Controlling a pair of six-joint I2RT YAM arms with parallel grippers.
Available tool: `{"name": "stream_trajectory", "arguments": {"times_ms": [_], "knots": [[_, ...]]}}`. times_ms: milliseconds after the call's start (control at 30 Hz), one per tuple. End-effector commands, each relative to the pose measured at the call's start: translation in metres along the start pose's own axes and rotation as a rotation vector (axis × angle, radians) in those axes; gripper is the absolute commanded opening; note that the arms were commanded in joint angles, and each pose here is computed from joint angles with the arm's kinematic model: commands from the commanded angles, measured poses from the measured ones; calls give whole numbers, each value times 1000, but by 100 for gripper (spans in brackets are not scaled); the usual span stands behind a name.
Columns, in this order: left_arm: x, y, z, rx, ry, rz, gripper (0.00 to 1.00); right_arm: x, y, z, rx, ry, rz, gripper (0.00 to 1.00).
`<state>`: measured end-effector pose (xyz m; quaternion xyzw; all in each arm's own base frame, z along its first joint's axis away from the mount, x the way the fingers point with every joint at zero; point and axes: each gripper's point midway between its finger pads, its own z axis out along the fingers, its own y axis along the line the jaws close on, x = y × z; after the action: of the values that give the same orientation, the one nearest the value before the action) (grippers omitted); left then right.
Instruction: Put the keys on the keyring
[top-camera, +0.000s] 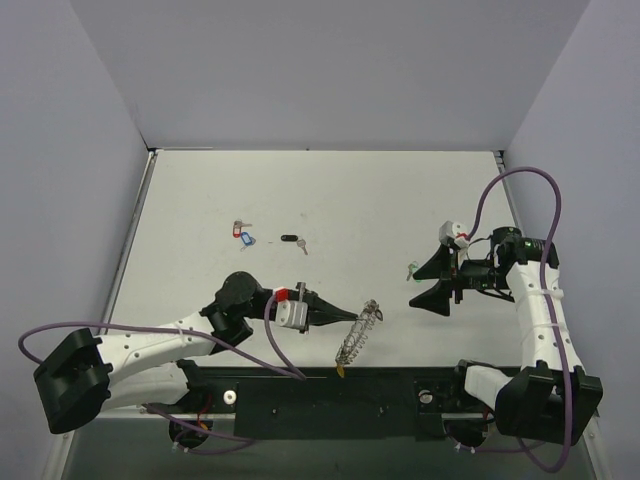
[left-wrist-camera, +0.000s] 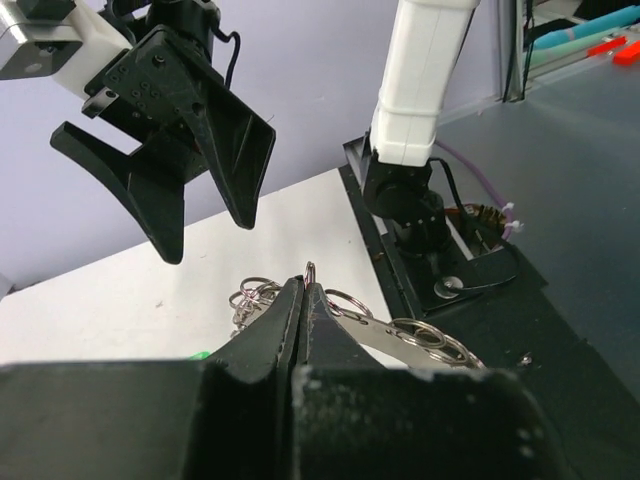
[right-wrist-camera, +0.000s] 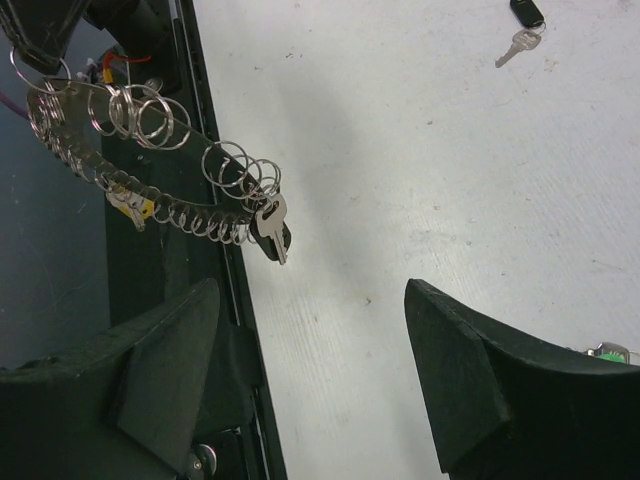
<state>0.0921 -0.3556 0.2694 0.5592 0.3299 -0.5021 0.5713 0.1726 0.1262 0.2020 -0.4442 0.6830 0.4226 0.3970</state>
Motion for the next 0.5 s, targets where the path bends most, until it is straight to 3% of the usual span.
{"name": "stream_trajectory", "arguments": {"times_ms": [0,200,300,467], "knots": [[-33,2,0,33,-119,24,0,-2,6,-1,-24,-19,33,70],[-14,15,3,-3,-56,-89,0,0,9,1,-37,-40,48,68],[1,29,10,-67,34,-287,0,-1,10,-1,-34,-30,34,68],[22,51,23,-158,97,-484,0,0,14,1,-47,-6,7,68]]}}
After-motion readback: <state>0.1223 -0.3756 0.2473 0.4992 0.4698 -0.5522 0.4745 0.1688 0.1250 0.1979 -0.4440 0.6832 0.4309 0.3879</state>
